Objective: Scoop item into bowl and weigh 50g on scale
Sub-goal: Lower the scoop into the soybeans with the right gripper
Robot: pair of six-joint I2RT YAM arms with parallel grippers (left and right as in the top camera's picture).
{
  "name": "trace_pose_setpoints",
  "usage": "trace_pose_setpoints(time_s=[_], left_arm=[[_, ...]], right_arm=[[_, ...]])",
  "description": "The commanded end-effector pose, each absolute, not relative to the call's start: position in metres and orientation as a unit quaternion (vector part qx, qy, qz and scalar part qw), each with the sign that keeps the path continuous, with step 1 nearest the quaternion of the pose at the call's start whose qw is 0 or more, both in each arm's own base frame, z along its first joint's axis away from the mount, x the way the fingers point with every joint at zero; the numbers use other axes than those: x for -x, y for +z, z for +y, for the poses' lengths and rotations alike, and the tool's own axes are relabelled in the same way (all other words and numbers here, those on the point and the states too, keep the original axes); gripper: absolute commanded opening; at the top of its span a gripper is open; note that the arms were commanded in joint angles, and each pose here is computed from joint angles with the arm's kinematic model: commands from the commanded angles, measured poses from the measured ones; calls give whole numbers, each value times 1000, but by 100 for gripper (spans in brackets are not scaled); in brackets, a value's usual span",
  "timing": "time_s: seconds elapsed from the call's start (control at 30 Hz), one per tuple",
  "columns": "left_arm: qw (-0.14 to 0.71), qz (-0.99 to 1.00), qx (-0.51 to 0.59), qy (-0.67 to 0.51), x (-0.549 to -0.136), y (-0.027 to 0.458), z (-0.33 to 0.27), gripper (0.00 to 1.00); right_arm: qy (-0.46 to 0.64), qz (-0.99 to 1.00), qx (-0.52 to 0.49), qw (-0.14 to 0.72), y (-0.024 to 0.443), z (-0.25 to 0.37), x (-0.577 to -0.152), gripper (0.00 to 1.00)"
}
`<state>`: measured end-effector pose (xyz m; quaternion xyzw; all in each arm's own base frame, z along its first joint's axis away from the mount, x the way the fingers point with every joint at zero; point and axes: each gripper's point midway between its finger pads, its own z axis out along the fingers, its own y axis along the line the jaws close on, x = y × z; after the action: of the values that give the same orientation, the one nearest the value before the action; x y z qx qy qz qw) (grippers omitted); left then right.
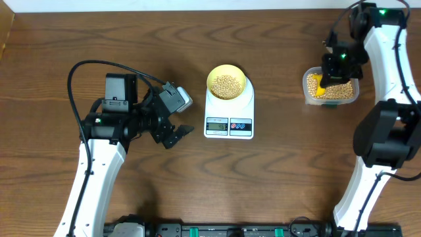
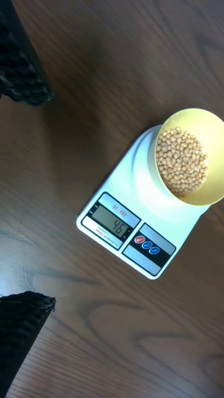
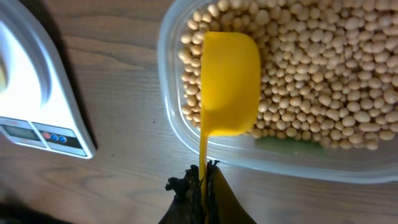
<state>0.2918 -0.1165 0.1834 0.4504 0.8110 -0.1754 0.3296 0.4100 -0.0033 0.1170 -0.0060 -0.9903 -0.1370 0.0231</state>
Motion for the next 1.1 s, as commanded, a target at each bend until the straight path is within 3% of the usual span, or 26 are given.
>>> trace_pose_setpoints(time_s=[0.0,0.2,1.07], left_arm=[[328,810,-454,-171,-293,181,-114,98],[328,810,-454,-171,-293,181,-114,98],[328,810,-454,-171,-293,181,-114,98]], right_arm=[[-177,-984,16,21,119,-10,-408,1],[-183,-982,42,15,120,-37,-405,1],[-362,-926,27,-101,157,-49,-422,1]])
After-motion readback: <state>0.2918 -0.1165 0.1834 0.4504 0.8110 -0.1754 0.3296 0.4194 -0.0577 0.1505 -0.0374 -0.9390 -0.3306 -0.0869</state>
